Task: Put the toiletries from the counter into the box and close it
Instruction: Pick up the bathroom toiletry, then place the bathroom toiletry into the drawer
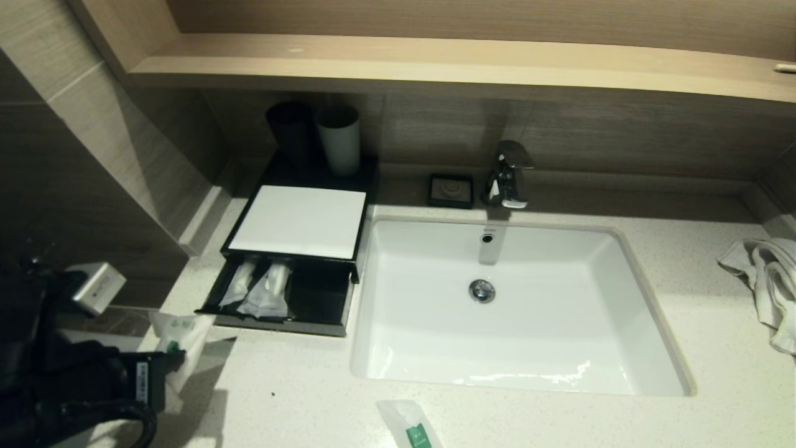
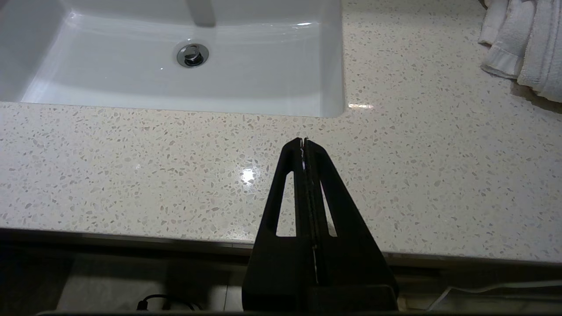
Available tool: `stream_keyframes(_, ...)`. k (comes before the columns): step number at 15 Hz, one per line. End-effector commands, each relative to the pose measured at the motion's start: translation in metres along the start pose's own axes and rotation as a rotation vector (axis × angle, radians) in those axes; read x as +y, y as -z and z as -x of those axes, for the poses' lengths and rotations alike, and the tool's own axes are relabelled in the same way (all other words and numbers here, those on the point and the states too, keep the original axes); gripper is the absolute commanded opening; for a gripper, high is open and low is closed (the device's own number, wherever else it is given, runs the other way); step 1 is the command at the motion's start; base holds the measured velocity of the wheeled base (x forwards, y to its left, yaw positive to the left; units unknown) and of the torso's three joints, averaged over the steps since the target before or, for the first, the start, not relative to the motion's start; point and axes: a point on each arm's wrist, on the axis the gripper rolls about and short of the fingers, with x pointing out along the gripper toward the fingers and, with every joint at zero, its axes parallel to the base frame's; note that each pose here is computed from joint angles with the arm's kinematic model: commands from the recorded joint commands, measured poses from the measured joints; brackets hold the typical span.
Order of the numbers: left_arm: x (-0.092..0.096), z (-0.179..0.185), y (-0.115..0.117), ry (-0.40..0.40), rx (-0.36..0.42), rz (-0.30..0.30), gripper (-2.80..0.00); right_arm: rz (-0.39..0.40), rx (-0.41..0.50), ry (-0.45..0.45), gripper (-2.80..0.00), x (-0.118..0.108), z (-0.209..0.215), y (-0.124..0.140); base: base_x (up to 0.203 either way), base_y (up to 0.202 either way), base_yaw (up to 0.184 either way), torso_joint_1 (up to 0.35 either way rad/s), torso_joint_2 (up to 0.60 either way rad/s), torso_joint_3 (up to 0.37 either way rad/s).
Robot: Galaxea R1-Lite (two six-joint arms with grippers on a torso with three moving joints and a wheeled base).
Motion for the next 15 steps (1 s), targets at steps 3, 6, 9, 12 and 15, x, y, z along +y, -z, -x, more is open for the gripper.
stream_keyframes(3,-0.001,0.006,-0.003,0.014,-0.033,-0.001,-2.80,0.000,0.000,-0.001,-2.80,0.000,0.000,0.000,0.000,0.000,0.000,0.000,0.00,0.000)
stream_keyframes(6,-0.002,0.006,-0.003,0.019,-0.034,-0.006,-2.80,0.000,0.000,-0.001,-2.80,0.000,0.000,0.000,0.000,0.000,0.000,0.000,0.00,0.000)
stream_keyframes(9,-0.003,0.005,-0.007,0.023,-0.040,-0.007,-2.80,0.000,0.000,-0.001,-2.80,0.000,0.000,0.000,0.000,0.000,0.000,0.000,0.00,0.000)
stream_keyframes(12,-0.006,0.006,-0.018,0.027,-0.067,-0.005,-2.80,0.000,0.000,-0.001,-2.80,0.000,0.000,0.000,0.000,0.000,0.000,0.000,0.00,0.000)
stream_keyframes(15,-0.012,0.005,-0.021,0.053,-0.065,-0.041,-2.80,0.000,0.000,0.000,-2.80,0.000,0.000,0.000,0.000,0.000,0.000,0.000,0.00,0.000)
